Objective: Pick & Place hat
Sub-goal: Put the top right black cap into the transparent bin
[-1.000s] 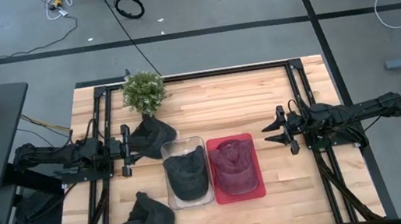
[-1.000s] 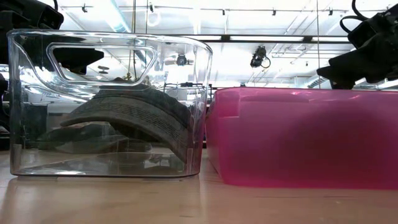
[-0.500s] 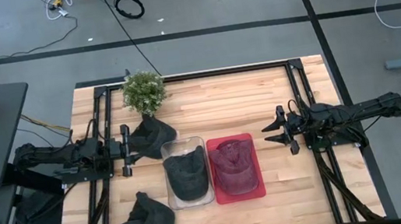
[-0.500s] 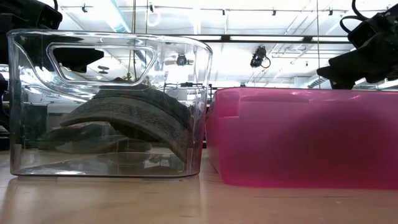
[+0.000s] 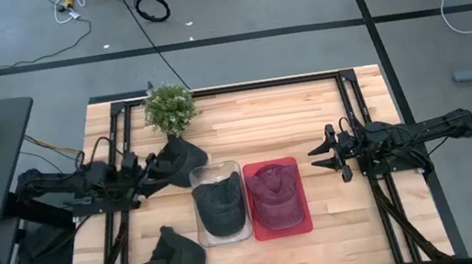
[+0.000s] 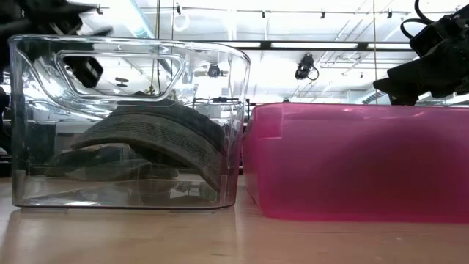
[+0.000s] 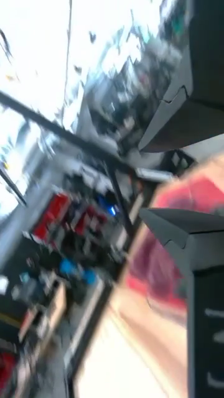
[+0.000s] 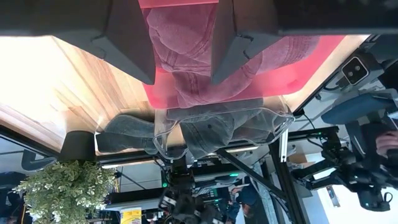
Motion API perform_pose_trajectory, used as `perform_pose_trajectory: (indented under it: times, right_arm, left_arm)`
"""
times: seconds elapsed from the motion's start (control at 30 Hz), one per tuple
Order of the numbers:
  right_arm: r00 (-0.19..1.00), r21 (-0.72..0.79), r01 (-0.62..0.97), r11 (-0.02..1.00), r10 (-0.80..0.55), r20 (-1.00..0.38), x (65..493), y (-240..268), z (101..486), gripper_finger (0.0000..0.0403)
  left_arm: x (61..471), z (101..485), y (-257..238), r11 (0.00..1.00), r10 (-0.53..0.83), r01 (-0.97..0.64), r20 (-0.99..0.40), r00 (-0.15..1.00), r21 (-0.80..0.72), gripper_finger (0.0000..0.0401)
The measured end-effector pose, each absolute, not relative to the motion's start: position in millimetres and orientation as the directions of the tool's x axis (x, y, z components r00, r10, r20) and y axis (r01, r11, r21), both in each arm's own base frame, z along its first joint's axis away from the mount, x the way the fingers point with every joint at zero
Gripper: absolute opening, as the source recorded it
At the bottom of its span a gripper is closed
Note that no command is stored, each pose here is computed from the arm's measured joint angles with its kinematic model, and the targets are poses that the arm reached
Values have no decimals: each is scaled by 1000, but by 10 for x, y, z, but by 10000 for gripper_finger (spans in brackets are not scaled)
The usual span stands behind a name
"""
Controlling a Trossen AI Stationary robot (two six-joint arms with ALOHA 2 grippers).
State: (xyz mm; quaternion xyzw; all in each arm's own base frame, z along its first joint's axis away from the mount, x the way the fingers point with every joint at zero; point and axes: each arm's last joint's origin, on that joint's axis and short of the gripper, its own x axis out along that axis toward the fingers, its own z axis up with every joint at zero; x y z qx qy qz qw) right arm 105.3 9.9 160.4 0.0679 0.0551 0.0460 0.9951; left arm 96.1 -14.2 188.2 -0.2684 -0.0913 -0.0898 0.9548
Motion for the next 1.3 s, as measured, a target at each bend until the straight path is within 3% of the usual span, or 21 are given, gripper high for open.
perform_pose_trajectory:
  times: [0.43, 0.6, 0.8, 0.97, 1.07, 1.3]
  right_arm:
    - [990, 140, -84, 987, 99, -103, 1053, 99, 1605, 160]
    - [990, 140, -84, 987, 99, -103, 1053, 99, 1605, 160]
    - [990, 140, -84, 987, 99, -103, 1053, 99, 1605, 160]
    - [990, 140, -84, 987, 99, -103, 1053, 99, 1606, 160]
    - [990, 140, -84, 987, 99, -103, 1053, 99, 1605, 160]
    - [990, 140, -84, 987, 99, -103, 1053, 99, 1605, 160]
  left_arm:
    - [847, 2161, -309, 762, -323, 535, 501, 803, -366, 161]
    - [842, 2232, -388, 739, -372, 602, 562, 739, -302, 161]
    - [905, 2497, -533, 735, -474, 649, 537, 698, -195, 161]
    - [1109, 2772, -773, 743, -578, 661, 396, 713, -104, 161]
    - [1306, 2950, -950, 766, -602, 635, 235, 763, -102, 161]
    - [1823, 3116, -1335, 892, -452, 439, -280, 847, -110, 161]
